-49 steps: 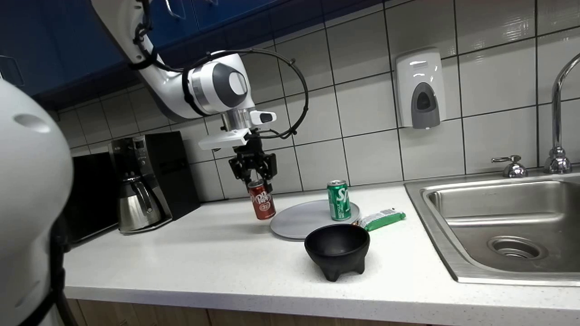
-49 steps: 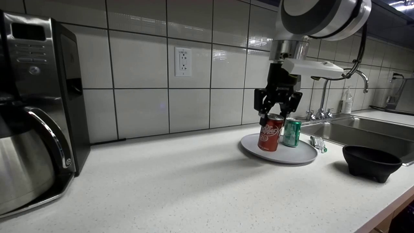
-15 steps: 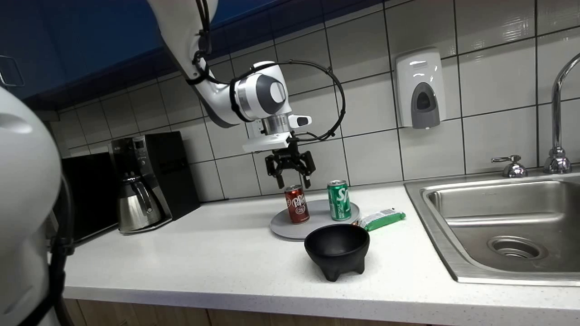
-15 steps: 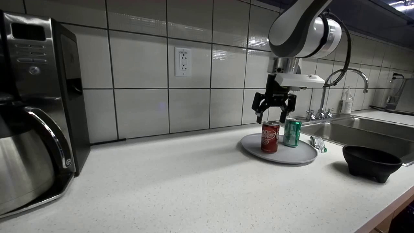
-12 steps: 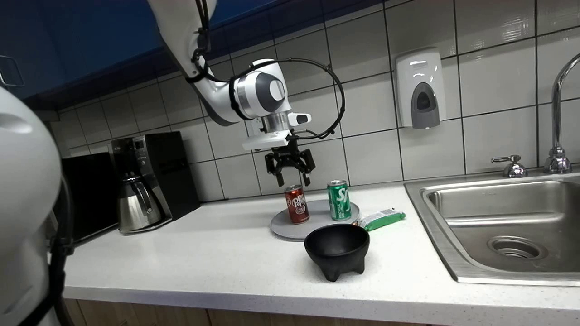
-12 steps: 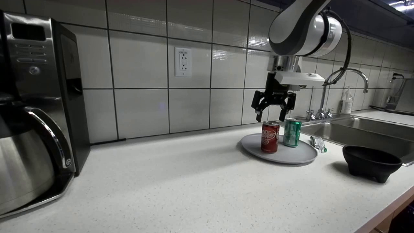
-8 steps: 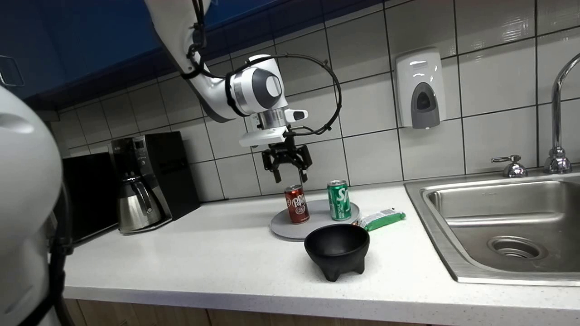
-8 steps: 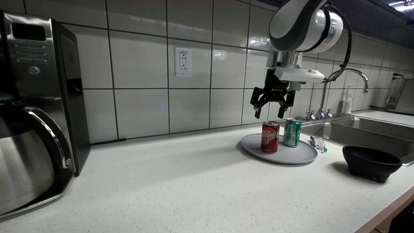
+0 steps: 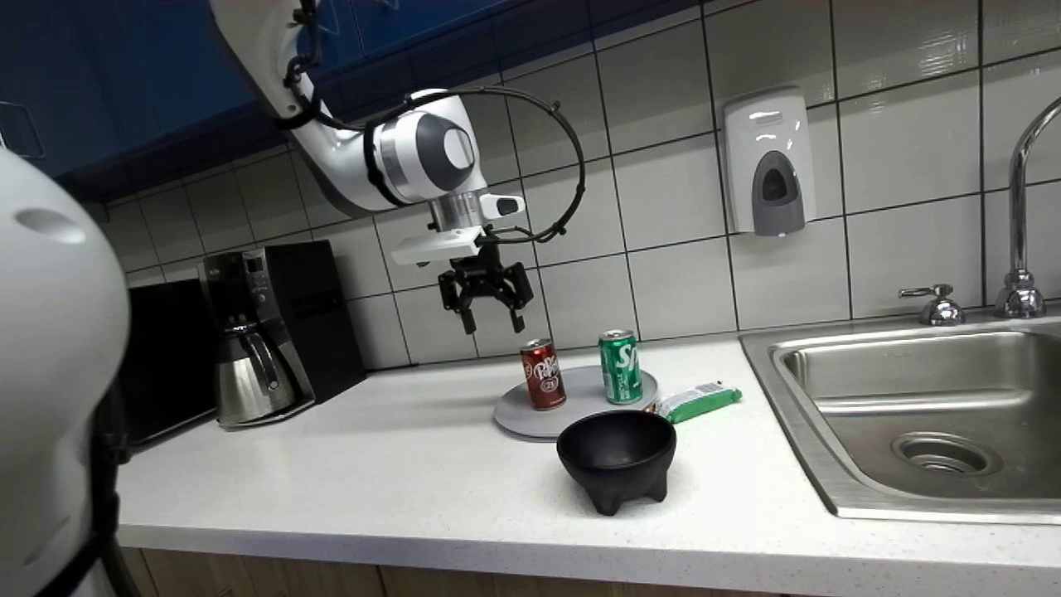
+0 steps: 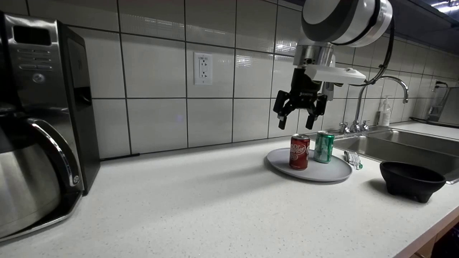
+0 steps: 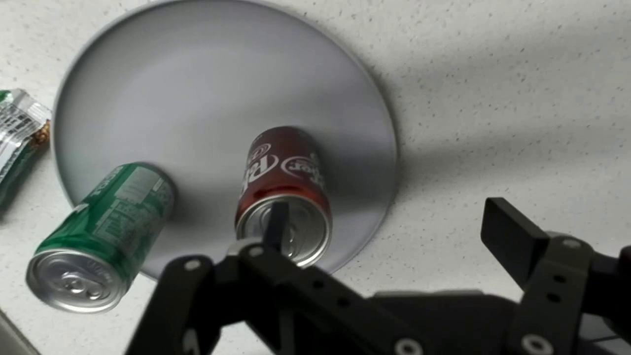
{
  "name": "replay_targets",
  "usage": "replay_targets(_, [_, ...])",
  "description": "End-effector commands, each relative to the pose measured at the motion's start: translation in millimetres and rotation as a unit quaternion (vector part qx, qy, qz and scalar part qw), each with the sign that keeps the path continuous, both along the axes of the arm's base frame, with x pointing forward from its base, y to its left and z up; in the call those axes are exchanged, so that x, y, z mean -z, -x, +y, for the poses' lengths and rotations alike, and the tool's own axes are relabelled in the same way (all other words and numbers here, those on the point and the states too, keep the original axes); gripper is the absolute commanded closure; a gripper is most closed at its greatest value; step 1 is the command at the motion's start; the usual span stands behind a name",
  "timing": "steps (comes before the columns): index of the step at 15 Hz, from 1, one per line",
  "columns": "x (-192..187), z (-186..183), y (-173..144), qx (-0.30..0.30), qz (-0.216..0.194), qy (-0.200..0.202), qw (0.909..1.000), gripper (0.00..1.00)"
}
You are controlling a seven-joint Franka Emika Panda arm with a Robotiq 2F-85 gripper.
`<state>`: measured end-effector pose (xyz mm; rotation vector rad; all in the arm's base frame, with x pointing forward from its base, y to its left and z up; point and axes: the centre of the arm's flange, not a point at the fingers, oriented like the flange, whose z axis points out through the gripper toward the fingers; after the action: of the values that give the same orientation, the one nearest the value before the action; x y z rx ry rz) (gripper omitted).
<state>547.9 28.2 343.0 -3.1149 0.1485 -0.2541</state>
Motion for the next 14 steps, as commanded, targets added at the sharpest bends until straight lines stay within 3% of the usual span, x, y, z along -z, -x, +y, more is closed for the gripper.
replay_targets(1, [-12.9, 28.5, 38.5, 0.001, -0.007, -0.002, 1.0000, 0.00])
replay_targets(8, [-20.9, 74.0, 79.7, 0.012, -0.004, -0.012, 0.9998, 0.00])
replay_targets(9, [-10.0, 63.4, 56.9, -0.001, 0.004, -0.008, 1.0000, 0.00])
replay_targets(14, [-14.1, 71.8, 68.7, 0.002, 0.001, -0.009, 1.0000, 0.00])
